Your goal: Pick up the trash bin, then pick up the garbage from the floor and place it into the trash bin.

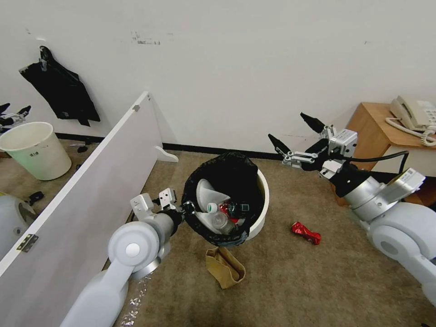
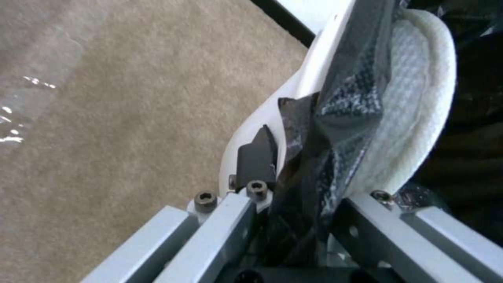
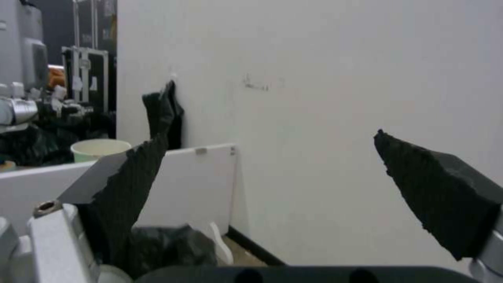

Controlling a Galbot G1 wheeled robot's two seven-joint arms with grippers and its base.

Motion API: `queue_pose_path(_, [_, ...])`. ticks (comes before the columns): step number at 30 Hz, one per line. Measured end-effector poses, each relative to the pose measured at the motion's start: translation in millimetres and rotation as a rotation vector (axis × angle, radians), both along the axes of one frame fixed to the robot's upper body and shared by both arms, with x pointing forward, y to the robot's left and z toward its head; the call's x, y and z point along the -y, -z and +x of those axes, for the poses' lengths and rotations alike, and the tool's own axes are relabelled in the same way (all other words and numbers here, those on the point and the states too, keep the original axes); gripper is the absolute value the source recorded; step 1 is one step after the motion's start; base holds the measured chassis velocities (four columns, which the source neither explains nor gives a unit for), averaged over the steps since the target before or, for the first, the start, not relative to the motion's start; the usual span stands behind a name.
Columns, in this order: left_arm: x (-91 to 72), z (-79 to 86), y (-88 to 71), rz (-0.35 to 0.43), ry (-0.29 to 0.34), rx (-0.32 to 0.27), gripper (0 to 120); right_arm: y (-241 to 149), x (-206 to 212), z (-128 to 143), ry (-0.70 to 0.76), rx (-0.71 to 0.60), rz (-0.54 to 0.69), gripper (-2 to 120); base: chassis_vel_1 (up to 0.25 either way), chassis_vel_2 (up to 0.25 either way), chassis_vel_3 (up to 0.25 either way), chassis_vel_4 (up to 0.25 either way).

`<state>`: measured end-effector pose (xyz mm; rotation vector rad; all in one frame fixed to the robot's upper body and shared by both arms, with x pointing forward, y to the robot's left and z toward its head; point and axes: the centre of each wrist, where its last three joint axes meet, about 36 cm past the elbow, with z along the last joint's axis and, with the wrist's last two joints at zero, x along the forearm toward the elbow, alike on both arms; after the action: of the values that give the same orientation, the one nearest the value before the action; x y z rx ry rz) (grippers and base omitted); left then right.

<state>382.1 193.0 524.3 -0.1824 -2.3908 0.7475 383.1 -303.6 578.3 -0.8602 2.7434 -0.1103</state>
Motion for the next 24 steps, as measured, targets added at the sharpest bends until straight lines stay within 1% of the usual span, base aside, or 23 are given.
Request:
queue_pose_path(2, [-3.6,-6.4,-2.4,0.006,-0.017,0.015,1,7,2,3,0.009,-0.035,-0.005,100,0.0,0.0,0.0,0.0])
queue_pose_path(4, [-4.8,-8.8,-2.3,0.01,-0.023,0.021,1,10,3,4,0.012,-0.046,-0.005,100,0.0,0.0,0.0,0.0])
queue_pose_path(6, [-5.7,-10.7,-1.9,0.015,-0.028,0.025,1,12,3,5,0.014,-0.055,-0.005,100,0.0,0.0,0.0,0.0])
queue_pose_path(8, [-9.3,-18.9,-0.3,0.039,-0.044,0.037,1,21,3,6,0.023,-0.083,-0.005,100,0.0,0.0,0.0,0.0])
queue_pose_path(9, [-9.3,-18.9,-0.3,0.039,-0.044,0.037,1,21,3,6,0.023,-0.083,-0.005,100,0.0,0.0,0.0,0.0])
queue_pose_path(11, [-10.7,-24.4,1.4,0.052,-0.053,0.048,1,28,2,7,0.028,-0.092,-0.005,100,0.0,0.0,0.0,0.0])
queue_pose_path(19, [-11.9,-31.3,7.8,0.105,-0.078,0.071,1,41,-1,6,0.03,-0.124,0.003,100,0.0,0.0,0.0,0.0])
queue_pose_path(24, [-13.6,-30.5,7.8,0.12,-0.087,0.077,1,49,-1,6,0.029,-0.146,0.004,100,0.0,0.0,0.0,0.0])
